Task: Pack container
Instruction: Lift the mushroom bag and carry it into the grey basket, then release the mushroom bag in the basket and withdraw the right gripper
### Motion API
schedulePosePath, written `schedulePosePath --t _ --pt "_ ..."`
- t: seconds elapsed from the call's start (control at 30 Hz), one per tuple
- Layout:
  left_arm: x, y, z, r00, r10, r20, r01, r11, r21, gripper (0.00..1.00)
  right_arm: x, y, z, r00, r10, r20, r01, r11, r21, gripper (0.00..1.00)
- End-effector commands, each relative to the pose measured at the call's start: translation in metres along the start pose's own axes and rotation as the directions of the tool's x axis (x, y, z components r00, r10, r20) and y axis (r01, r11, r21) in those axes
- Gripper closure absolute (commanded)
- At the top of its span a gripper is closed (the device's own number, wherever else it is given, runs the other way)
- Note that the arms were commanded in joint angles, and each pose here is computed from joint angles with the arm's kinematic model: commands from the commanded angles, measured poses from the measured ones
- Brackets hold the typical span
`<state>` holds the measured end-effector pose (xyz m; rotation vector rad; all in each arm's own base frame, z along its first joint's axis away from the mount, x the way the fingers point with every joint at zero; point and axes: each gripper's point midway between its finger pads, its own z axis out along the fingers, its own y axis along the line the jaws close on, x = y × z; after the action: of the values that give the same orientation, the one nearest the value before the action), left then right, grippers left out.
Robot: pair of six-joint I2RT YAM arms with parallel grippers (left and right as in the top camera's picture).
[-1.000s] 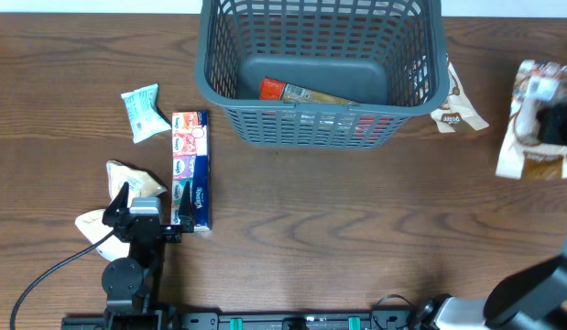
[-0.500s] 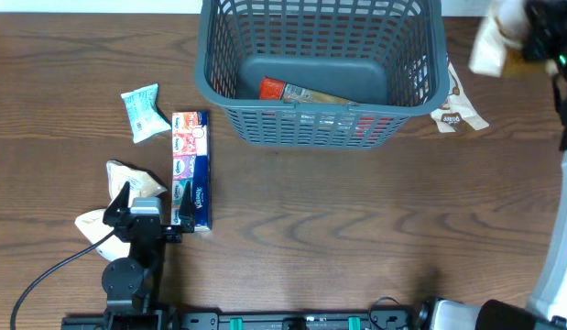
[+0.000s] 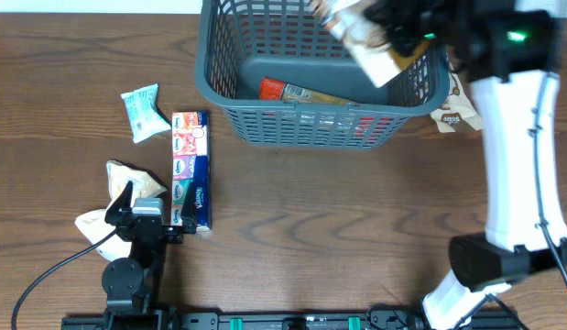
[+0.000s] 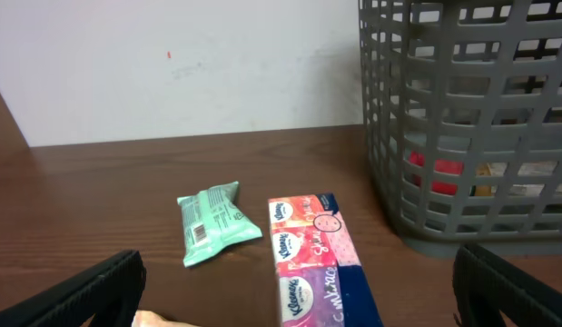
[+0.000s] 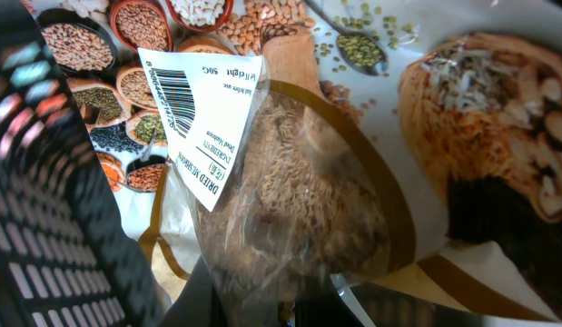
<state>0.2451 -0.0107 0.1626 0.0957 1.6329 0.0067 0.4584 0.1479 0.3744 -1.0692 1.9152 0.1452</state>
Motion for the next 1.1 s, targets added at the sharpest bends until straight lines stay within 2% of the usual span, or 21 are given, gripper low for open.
schedulePosePath --t 0.0,0.23,0.47,0.63,0.73,0.8,0.87,0.9,1.07 --pt "0.007 -0.002 0.001 1.0 0.011 -0.012 -0.011 1.0 0.009 0.01 -0.008 0.014 0.023 0.987 -0.161 -0.019 0.161 0.987 -0.017 0.99" --pt "0.007 -0.002 0.001 1.0 0.011 -0.012 -0.011 1.0 0.009 0.01 0.008 0.038 0.075 0.981 -0.176 -0.086 0.167 0.981 -0.103 0.99" --pt "0.007 -0.002 0.001 1.0 0.011 -0.012 -0.011 1.0 0.009 0.01 0.06 0.067 0.123 0.96 -0.155 -0.231 0.096 0.965 -0.245 0.99" --pt "0.007 -0.002 0.001 1.0 0.011 -0.012 -0.011 1.0 0.009 0.01 0.095 0.078 0.139 0.933 -0.142 -0.331 0.038 0.953 -0.302 0.99" --pt "0.007 -0.002 0.001 1.0 0.011 -0.012 -0.011 1.0 0.009 0.01 0.1 0.08 0.14 0.927 -0.146 -0.344 0.033 0.949 -0.314 0.99" --pt "0.007 -0.002 0.001 1.0 0.011 -0.011 -0.011 1.0 0.009 0.01 0.1 0.079 0.14 0.927 -0.147 -0.346 0.035 0.95 -0.31 0.92" --pt "0.007 -0.002 0.001 1.0 0.011 -0.012 -0.011 1.0 0.009 0.01 0.1 0.08 0.14 0.926 -0.146 -0.347 0.033 0.95 -0.312 0.7" --pt "0.007 -0.002 0.001 1.0 0.011 -0.012 -0.011 1.0 0.009 0.01 0.1 0.08 0.14 0.926 -0.146 -0.349 0.031 0.949 -0.313 0.63" --pt "0.007 -0.002 0.001 1.0 0.011 -0.011 -0.011 1.0 0.009 0.01 0.099 0.081 0.14 0.928 -0.105 -0.359 -0.007 0.954 -0.298 0.53"
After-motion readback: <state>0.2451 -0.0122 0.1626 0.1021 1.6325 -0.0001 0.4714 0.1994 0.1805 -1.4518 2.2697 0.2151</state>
